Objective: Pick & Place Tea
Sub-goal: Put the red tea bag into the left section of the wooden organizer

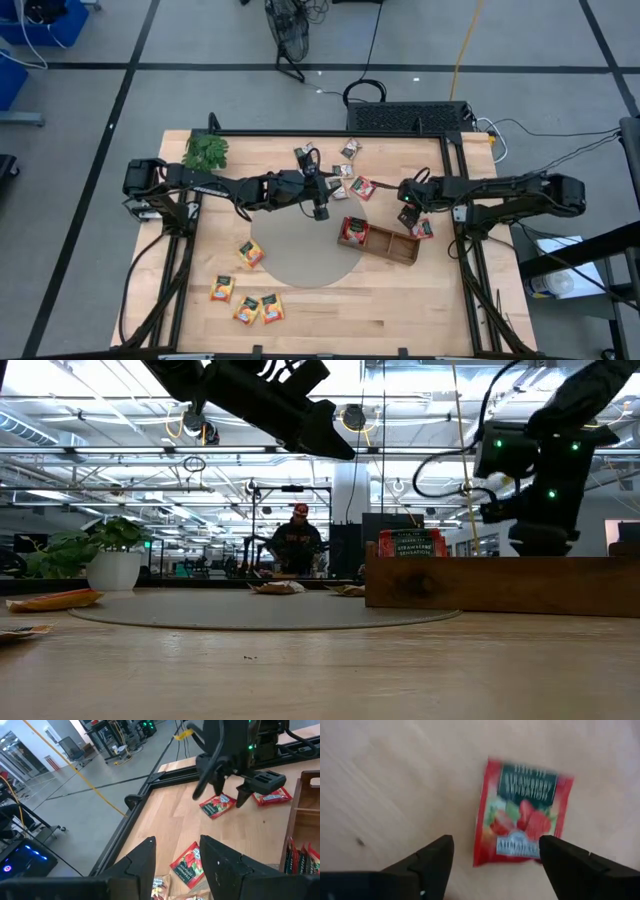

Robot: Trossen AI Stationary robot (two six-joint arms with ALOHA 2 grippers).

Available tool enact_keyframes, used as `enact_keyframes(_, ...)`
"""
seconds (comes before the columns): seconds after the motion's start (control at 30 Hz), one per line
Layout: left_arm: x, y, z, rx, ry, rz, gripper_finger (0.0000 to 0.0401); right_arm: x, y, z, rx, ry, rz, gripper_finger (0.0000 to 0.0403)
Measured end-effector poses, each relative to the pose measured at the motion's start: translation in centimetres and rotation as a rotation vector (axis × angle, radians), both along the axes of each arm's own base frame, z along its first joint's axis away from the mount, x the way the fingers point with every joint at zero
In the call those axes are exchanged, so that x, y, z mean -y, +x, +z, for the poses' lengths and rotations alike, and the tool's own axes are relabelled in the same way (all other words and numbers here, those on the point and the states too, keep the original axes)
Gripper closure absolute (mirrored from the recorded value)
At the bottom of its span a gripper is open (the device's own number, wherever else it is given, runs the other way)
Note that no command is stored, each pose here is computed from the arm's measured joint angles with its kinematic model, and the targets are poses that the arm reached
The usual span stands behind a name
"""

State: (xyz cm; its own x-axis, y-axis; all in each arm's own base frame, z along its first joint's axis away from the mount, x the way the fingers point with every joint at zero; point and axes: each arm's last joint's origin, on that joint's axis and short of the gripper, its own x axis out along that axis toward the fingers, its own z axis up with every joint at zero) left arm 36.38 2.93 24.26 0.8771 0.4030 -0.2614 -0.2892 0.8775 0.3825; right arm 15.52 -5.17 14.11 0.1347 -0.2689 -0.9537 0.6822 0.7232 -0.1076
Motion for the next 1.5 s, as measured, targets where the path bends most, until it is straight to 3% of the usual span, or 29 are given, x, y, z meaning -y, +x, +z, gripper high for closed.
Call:
enact_keyframes(0.3, 0.0, 0.0, 0.1, 0.015, 0.001, 0.0, 0.0244, 0.4, -1.4, -1.6, -0.007, 0.034, -0.125, 0.016)
enact_keyframes(0.47, 0.0, 0.0, 0.2, 0.019, 0.001, 0.0, 0.0244, 0.3, -1.4, -1.6, -0.005, 0.04, -0.139, 0.0232)
enact_keyframes(0.7, 0.0, 0.0, 0.2, 0.022, -0.006, 0.002, 0.0244, 0.3, -1.2, -1.6, 0.005, 0.036, -0.085, 0.0372)
enact_keyframes(0.83, -0.1, 0.0, 0.2, 0.042, -0.046, 0.015, 0.0244, -0.2, -0.4, -1.2, 0.069, -0.003, 0.003, 0.0393)
enact_keyframes(0.93, -0.4, 0.0, 0.2, 0.081, -0.126, 0.046, 0.0244, -0.7, 1.0, 0.1, 0.173, -0.059, 0.088, 0.04)
enact_keyframes(1.03, -1.1, 0.0, 0.2, 0.137, -0.27, 0.067, 0.0245, -1.2, 2.3, 1.7, 0.283, -0.175, 0.152, 0.0402)
enact_keyframes(1.37, -2.9, 0.0, 0.7, 0.3, -0.633, 0.014, 0.0245, -3.2, 5.0, 4.2, 0.402, -0.637, 0.312, 0.0402)
enact_keyframes(1.5, -3.4, 0.0, 1.1, 0.376, -0.809, 0.007, 0.0245, -4.1, 6.1, 5.0, 0.46, -0.749, 0.351, 0.0403)
